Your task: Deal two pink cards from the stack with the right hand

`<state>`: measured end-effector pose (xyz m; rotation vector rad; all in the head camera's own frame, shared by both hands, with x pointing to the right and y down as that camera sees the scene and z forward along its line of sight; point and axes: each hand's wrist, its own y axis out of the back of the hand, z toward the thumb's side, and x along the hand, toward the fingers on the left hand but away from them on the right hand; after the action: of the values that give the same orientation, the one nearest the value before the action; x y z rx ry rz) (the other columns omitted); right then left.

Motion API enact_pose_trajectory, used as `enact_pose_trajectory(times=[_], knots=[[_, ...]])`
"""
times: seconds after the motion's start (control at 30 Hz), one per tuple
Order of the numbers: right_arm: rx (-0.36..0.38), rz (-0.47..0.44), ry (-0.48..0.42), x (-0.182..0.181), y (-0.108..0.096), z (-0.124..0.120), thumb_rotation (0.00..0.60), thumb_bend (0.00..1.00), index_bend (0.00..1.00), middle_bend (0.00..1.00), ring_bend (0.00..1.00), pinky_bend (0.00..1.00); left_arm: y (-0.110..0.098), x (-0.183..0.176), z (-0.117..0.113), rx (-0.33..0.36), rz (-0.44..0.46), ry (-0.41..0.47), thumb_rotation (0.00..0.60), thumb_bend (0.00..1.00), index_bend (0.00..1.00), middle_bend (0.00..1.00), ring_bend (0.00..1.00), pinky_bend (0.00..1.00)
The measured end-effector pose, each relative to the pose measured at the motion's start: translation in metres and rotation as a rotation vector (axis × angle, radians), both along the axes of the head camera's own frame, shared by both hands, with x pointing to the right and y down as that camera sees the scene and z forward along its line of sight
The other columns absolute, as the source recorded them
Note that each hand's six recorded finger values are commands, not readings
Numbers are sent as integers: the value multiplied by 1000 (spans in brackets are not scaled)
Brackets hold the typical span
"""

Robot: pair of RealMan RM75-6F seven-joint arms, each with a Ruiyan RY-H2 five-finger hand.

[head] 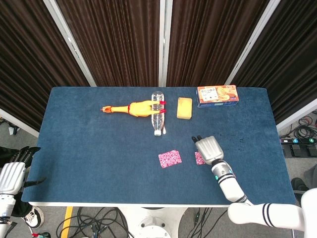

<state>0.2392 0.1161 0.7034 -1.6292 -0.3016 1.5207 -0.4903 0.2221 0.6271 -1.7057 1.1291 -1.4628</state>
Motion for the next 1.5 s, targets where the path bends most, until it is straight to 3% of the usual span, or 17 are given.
enact_pose_trajectory(times=[0.3,0.6,1.5], knots=[[-56,-3,-3,41,15,24,600,64,228,275,855,1000,1,-1,2,-10,-4,-1,600,28,163,141,79,177],[-69,-19,-25,34,23,33,600,64,252,276,855,1000,1,-2,2,-7,-8,0,600,28,163,141,79,177],[-54,-13,-19,29,22,38,600,94,376,368,855,1000,2,-4,3,-13,-15,0,600,28,163,141,80,177]])
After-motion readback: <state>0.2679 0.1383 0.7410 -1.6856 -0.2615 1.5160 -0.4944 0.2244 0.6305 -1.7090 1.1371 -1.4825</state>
